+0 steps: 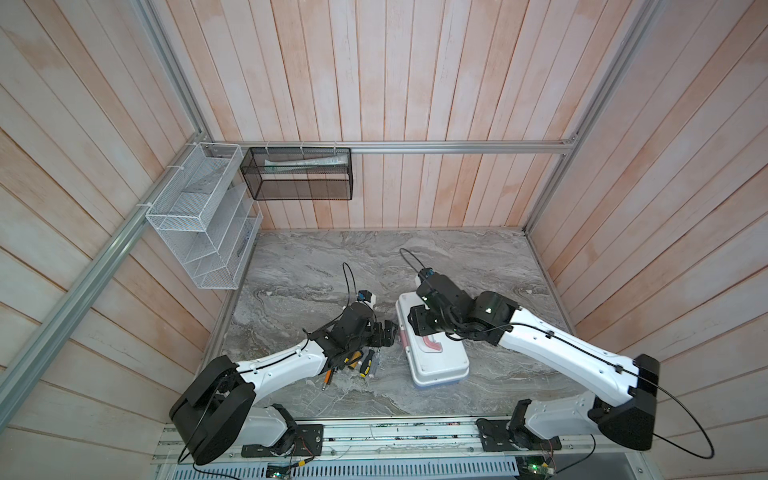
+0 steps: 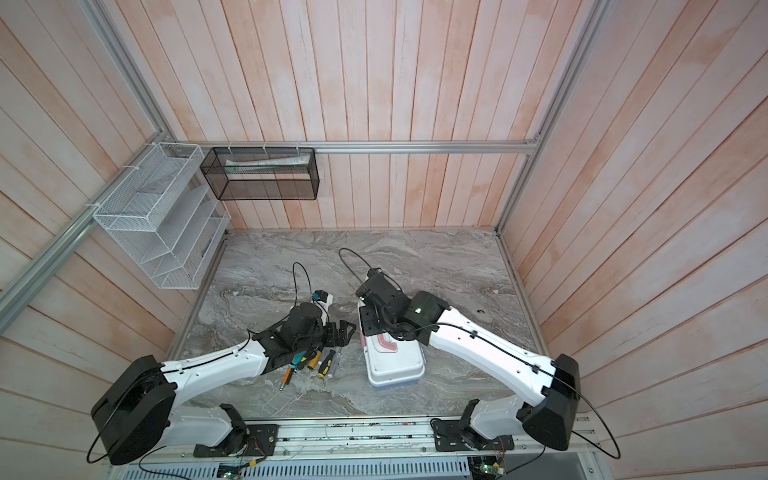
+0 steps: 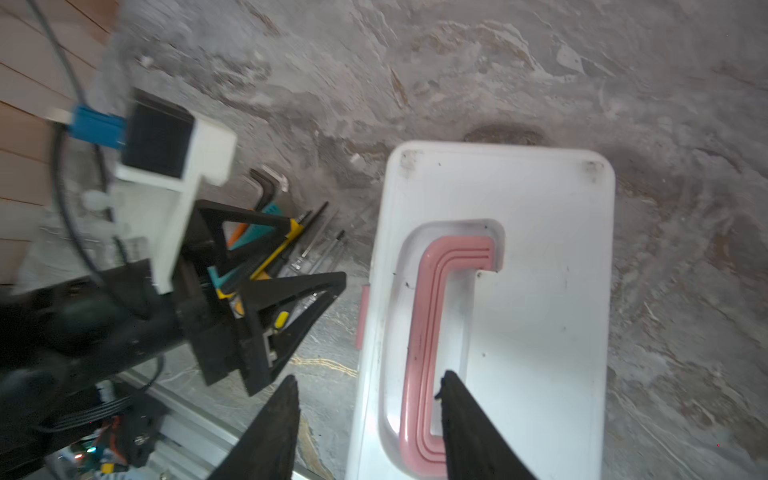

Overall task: Pack the tool kit
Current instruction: 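Open the right gripper and draw it back from the tool box, then move the right gripper over the lid and grasp the pink handle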

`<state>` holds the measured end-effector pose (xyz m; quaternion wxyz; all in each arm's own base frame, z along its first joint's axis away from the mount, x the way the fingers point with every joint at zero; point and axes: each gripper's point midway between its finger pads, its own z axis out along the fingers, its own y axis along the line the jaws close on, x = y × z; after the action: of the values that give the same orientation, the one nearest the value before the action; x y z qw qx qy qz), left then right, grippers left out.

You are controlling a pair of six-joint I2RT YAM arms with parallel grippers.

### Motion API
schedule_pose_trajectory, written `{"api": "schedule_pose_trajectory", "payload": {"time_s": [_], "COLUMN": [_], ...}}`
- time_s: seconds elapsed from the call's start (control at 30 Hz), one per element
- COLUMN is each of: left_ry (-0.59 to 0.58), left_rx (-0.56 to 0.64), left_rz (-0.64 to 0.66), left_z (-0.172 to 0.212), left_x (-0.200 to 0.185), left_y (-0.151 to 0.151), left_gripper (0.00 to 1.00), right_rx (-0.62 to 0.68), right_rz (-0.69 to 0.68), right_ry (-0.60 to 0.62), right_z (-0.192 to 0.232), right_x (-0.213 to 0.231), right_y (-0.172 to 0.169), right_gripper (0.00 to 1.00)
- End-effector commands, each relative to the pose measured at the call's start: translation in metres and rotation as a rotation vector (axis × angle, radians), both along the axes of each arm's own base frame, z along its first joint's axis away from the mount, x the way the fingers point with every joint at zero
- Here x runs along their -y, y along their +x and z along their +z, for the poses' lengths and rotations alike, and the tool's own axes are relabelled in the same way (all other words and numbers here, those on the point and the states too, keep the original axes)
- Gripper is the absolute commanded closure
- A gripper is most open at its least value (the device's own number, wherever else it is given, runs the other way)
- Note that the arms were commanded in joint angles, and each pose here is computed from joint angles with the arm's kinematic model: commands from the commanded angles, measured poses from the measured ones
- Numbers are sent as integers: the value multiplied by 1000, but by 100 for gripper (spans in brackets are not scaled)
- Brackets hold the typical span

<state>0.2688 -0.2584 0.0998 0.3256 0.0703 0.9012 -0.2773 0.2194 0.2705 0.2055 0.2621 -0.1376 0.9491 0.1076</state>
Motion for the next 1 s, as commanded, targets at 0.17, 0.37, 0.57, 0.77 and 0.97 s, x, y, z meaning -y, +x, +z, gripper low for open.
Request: {"api": "schedule_pose_trajectory", "payload": {"time_s": [0.17,0.37,0.57,0.77,0.97], "left_ry": [-43,-25,-37,-63,-26], "left_rx": [53,58,62,81,85], "left_rz": [13,7,4,11,18], "left_z": [0,-6,-4,2,0], "left_x": [-6,-10,-11,-13,-19], "left_y": [-8,-12,-14,-15,-15], "left_gripper": [0,0,0,0,0], "right_rx": [-8,1,-6,-23,-42], "right_rz": [-79,-78,-124,-156,-178], "right_ry": [-359,-437,-548,-560,-471], "right_z": [-31,-37,-43,-50,-52], "right_x": [33,17,25,34,36], "right_y": [1,4,8,5,4], "right_gripper": [46,46,48,52,66]}}
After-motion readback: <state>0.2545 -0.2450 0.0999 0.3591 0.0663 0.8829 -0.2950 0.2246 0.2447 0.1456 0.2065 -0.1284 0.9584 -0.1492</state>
